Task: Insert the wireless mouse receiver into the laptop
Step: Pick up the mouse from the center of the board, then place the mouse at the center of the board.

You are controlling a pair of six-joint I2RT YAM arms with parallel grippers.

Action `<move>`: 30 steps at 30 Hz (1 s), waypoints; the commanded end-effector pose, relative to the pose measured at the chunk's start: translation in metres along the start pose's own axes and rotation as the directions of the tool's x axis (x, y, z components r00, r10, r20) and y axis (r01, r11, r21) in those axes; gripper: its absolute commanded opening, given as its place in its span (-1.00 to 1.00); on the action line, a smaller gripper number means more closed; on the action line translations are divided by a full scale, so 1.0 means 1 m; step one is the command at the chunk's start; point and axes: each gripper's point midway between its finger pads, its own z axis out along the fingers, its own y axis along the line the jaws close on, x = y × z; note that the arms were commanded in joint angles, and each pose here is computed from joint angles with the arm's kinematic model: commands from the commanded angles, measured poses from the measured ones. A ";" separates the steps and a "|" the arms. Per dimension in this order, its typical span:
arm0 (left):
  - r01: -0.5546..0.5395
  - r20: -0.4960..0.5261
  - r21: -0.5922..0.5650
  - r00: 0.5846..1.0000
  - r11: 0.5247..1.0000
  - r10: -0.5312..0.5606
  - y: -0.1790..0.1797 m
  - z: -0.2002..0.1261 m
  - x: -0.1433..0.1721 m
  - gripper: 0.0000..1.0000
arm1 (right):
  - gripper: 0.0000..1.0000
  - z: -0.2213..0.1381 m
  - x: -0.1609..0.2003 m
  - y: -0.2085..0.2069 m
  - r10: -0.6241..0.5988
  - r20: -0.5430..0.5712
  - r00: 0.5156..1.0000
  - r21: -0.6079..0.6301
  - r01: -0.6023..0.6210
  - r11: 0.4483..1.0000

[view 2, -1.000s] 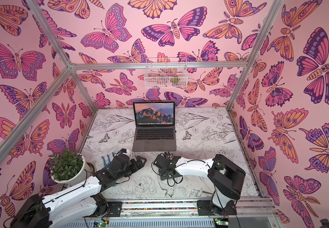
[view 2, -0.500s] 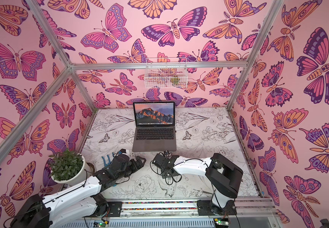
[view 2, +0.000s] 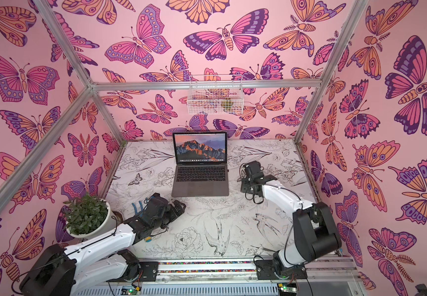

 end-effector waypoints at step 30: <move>0.061 0.002 -0.075 0.998 0.995 -0.061 0.012 -0.002 -0.019 1.00 | 0.52 0.082 -0.039 0.000 -0.198 -0.225 0.954 0.023 0.209 0.978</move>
